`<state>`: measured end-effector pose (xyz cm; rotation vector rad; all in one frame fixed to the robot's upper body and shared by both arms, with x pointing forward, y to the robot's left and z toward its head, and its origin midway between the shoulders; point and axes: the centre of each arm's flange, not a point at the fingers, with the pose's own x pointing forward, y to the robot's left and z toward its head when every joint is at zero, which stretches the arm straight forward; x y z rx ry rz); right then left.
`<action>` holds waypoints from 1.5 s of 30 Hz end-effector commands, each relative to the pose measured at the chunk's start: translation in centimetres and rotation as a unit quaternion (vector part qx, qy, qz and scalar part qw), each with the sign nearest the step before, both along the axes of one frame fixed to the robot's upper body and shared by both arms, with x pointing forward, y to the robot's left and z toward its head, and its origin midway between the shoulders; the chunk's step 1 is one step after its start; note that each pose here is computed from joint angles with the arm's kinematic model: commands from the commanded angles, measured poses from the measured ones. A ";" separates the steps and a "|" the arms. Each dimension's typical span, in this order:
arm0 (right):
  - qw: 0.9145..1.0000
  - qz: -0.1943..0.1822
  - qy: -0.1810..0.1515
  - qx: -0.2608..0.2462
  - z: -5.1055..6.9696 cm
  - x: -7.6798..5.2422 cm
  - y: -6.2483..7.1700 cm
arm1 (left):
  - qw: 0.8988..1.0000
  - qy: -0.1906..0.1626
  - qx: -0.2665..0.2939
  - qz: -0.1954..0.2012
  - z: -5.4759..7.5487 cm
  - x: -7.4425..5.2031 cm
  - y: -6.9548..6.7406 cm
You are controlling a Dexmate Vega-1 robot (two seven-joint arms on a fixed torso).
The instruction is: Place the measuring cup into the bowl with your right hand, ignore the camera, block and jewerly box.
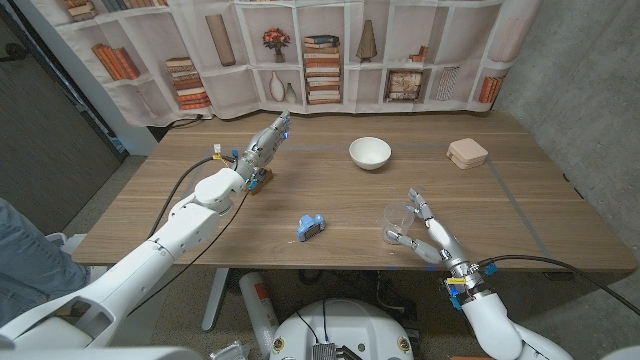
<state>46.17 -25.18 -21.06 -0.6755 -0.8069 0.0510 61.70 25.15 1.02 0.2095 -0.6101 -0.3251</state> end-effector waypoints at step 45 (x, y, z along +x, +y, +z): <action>1.000 0.003 -0.006 0.025 -0.2 1.9 1.3 | 1.000 0.009 -0.006 0.007 -0.7 0.0 0.9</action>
